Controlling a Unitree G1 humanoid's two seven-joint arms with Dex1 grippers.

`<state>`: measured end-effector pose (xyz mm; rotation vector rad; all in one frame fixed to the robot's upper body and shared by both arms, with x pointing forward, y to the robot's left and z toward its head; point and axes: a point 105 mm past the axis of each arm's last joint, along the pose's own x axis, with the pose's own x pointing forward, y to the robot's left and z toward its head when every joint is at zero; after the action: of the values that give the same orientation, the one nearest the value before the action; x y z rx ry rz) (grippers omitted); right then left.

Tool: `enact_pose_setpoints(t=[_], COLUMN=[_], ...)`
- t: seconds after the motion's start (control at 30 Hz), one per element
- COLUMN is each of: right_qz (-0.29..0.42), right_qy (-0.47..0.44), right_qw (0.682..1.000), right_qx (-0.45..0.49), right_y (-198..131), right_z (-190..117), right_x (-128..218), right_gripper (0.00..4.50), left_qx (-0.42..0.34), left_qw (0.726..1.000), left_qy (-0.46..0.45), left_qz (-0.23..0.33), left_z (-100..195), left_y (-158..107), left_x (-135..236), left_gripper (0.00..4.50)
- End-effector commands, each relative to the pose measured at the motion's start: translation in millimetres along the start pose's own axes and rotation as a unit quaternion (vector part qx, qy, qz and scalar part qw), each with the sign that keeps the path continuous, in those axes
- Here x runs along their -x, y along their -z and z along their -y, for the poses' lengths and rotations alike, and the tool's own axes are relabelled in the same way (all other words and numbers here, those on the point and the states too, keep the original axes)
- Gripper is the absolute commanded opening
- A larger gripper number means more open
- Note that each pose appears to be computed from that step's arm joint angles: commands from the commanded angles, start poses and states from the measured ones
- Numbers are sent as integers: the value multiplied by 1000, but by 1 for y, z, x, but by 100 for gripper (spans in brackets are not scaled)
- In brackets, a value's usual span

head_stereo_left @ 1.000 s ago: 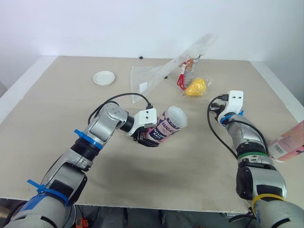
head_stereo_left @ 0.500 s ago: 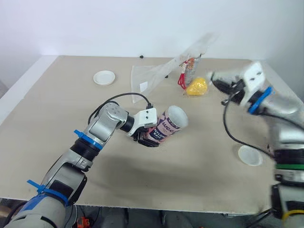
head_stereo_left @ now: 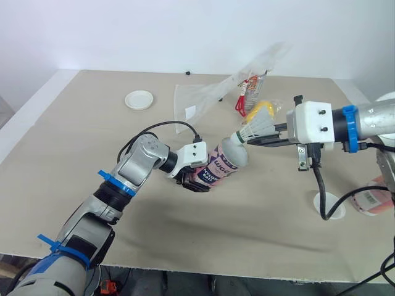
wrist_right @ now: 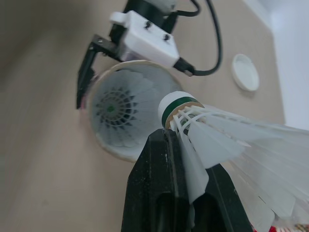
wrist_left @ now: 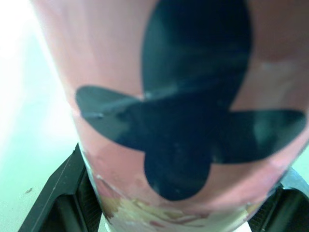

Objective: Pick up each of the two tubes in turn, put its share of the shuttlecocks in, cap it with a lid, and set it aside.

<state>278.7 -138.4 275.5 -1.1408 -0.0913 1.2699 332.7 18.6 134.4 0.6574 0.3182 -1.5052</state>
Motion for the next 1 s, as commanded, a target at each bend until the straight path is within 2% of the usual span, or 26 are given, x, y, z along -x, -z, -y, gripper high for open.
enact_pose_setpoints(t=[0.03, 0.3, 0.37, 0.43, 0.6, 0.8, 0.93, 0.97, 1.0], right_qz=[-4, -5, -3, 14, 61, 70, 97, 93, 79], right_qy=[-7, -30, -38, -31, -4, 56, 60, 51, 34], right_qw=[1000, 999, 999, 999, 996, 985, 980, 981, 984], right_qx=[24, 32, 28, 7, -58, -148, -165, -162, -153], right_y=[-6, -1, -1, -6, -19, -10, -10, -6, -2], right_z=[-2, -10, -12, -10, 2, 24, 27, 25, 20], right_x=[1, -11, -11, -7, 11, 38, 35, 30, 24], right_gripper=[5, 5, 74, 114, 286, 286, 286, 249, 236], left_qx=[-3, 0, 0, 2, 3, -3, -11, -15, -17], left_qw=[1000, 1000, 1000, 1000, 1000, 1000, 1000, 1000, 1000], left_qy=[15, 16, 14, 13, 13, 14, 16, 17, 19], left_qz=[-2, -2, -4, -4, -5, -10, -14, -16, -16], left_z=[8, 8, 7, 7, 7, 5, 3, 3, 2], left_y=[0, 0, 1, 1, 2, 3, 3, 3, 3], left_x=[-7, -7, -7, -6, -7, -7, -6, -6, -7], left_gripper=[319, 319, 319, 319, 319, 319, 319, 319, 319])
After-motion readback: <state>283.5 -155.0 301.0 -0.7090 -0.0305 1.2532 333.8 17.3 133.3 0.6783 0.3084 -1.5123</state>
